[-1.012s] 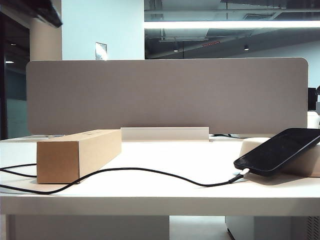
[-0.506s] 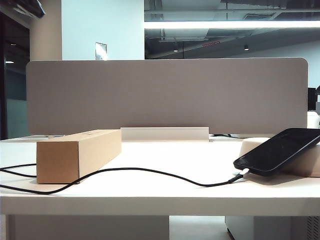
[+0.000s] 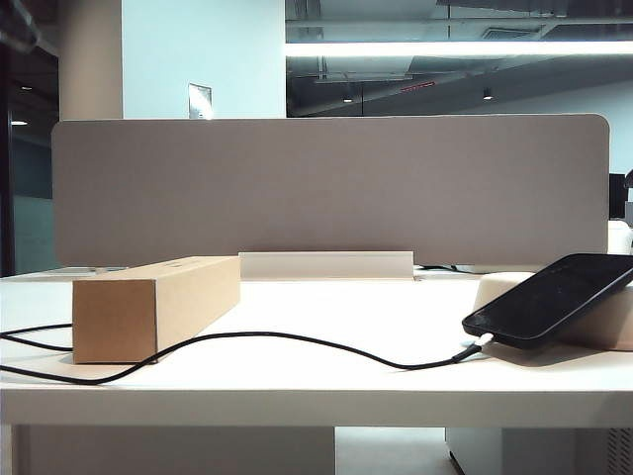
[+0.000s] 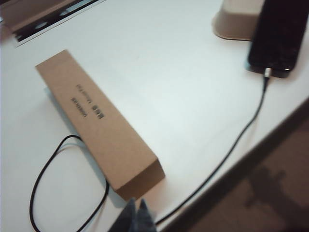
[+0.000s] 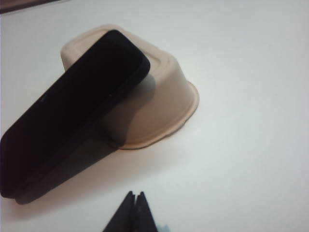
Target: Pick up the charging cable and the phone, plug the charging cable into the charging port on the phone, and finally place them back on the table.
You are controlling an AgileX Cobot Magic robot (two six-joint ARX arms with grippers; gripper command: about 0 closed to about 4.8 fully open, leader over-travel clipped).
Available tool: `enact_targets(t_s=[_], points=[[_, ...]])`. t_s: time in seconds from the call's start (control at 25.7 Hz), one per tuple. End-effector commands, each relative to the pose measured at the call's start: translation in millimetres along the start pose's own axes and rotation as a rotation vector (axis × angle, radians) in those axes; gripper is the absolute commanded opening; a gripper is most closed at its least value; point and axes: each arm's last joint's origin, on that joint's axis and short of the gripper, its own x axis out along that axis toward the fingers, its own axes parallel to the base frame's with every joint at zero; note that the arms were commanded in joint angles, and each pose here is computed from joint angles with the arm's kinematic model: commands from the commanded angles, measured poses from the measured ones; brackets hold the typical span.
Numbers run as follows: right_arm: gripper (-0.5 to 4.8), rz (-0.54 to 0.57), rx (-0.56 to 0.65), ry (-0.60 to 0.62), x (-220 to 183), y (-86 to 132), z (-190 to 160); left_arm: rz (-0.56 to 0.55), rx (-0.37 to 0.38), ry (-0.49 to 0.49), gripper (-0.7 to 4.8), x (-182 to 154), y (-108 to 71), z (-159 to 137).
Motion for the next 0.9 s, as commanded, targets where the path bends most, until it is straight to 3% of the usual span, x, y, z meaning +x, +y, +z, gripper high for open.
enact_targets(t_s=[0.04,0.16,0.23,0.58,0.9], points=[[-0.01,-0.004,-0.004,0.004,0,-1,-2,0.087,-0.085,-0.108,-0.06,5,0.3,-9],[-0.01,-0.004,-0.004,0.004,0,0,-2,0.196,-0.159,-0.253,-0.06,17,1.0,-23],[-0.01,-0.004,-0.004,0.004,0,-1,-2,0.235,-0.168,-0.292,-0.06,22,1.4,-28],[-0.01,-0.003,-0.004,0.005,0,0,-2,0.38,-0.167,-0.288,-0.06,33,-0.2,-63],[-0.01,-0.005,-0.004,0.006,0,-1,-2,0.487,-0.25,-0.441,-0.06,32,8.7,-93]])
